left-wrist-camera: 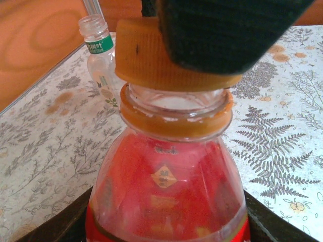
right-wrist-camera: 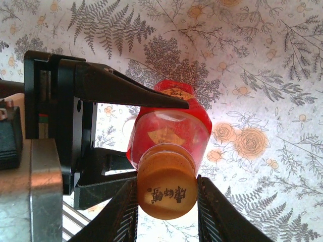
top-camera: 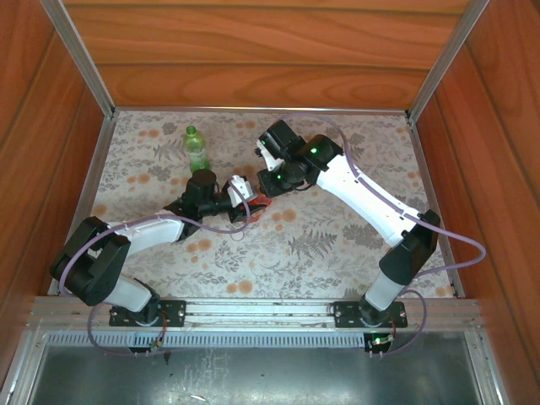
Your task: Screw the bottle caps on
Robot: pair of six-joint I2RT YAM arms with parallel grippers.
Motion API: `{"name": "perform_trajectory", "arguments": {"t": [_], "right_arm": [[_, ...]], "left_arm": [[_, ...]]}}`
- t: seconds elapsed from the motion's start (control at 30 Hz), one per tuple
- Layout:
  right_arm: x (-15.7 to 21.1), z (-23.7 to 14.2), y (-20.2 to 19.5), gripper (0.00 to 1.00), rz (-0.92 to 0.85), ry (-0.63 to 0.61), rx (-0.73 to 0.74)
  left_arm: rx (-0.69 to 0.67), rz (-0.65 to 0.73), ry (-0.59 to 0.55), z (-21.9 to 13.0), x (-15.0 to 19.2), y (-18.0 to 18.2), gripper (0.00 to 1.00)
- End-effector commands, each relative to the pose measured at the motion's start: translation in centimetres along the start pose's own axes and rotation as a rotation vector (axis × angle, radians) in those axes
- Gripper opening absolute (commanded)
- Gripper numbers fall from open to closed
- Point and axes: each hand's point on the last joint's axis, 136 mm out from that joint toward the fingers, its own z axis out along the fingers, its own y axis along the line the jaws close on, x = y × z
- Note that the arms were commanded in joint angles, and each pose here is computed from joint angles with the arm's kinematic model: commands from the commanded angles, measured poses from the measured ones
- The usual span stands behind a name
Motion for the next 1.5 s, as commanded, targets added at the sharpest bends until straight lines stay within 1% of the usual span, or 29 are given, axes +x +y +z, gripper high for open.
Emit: {"name": "perform_trajectory", "arguments": {"t": [0.0, 0.07, 0.2, 0.3, 0.4, 0.47, 0.67, 0.73, 0.77, 0.8, 0.93, 0.97, 1.0, 1.1, 1.2, 1.33, 1.47], "right_arm": [[2.4, 2.5, 0.0, 0.2, -0.06, 0.136, 0.004], [2.7, 2.8, 0.7, 0.24, -0.143, 0.141, -0.015], [3.4, 3.6, 0.9, 0.25, -0.253, 0.15, -0.026], [3.3, 4.0, 0.7, 0.23, -0.243, 0.147, -0.013], [3.0, 4.1, 0.3, 0.22, -0.137, 0.16, 0.019], [2.8, 4.0, 0.4, 0.24, -0.101, 0.171, 0.028], [2.5, 3.0, 0.3, 0.39, -0.117, 0.142, 0.035], [2.4, 2.3, 0.2, 0.48, -0.141, 0.121, 0.037], [2.4, 2.0, 0.3, 0.49, -0.152, 0.113, 0.031], [2.5, 1.6, 0.4, 0.54, -0.171, 0.108, 0.021], [3.0, 0.4, 0.6, 0.68, -0.228, 0.093, 0.0], [3.1, 0.4, 0.5, 0.69, -0.237, 0.093, -0.001], [3.1, -0.7, 0.6, 0.71, -0.252, 0.063, -0.008], [3.6, -1.7, 0.8, 0.76, -0.31, 0.024, -0.033], [3.6, -2.8, 0.8, 0.77, -0.388, -0.049, -0.055], [3.3, -4.3, 0.8, 0.73, -0.472, -0.17, -0.142], [2.3, -5.2, 0.1, 0.67, -0.478, -0.332, -0.219]], "left_arm": [[0.006, 0.009, 0.017, 0.0, 0.4, -0.4, 0.55], [0.005, 0.005, 0.016, 0.0, 0.3, -0.4, 0.55], [0.008, 0.002, 0.014, 0.0, 0.3, -0.4, 0.55], [0.009, -0.001, 0.013, 0.0, 0.3, -0.4, 0.55], [0.008, -0.001, 0.015, 0.0, 0.3, -0.4, 0.55], [0.005, -0.003, 0.018, 0.0, 0.4, -0.3, 0.55], [0.003, -0.002, 0.021, 0.0, 0.5, -0.3, 0.55], [0.0, -0.003, 0.023, -0.1, 0.6, -0.3, 0.55], [-0.002, -0.003, 0.024, 0.0, 0.6, -0.3, 0.55], [-0.008, -0.008, 0.029, 0.0, 0.8, -0.1, 0.55], [-0.011, -0.023, 0.037, 0.1, 1.1, 0.0, 0.55], [-0.008, -0.028, 0.035, 0.1, 1.1, 0.0, 0.55], [-0.003, -0.034, 0.032, 0.1, 1.0, -0.1, 0.55], [0.014, -0.055, 0.017, -0.1, 0.6, -0.1, 0.55], [0.061, -0.094, -0.014, -0.3, -0.1, -0.5, 0.55], [0.169, -0.147, -0.069, -0.8, -1.6, -1.6, 0.55], [0.236, -0.187, -0.097, -0.8, -2.8, -2.1, 0.55]]}}
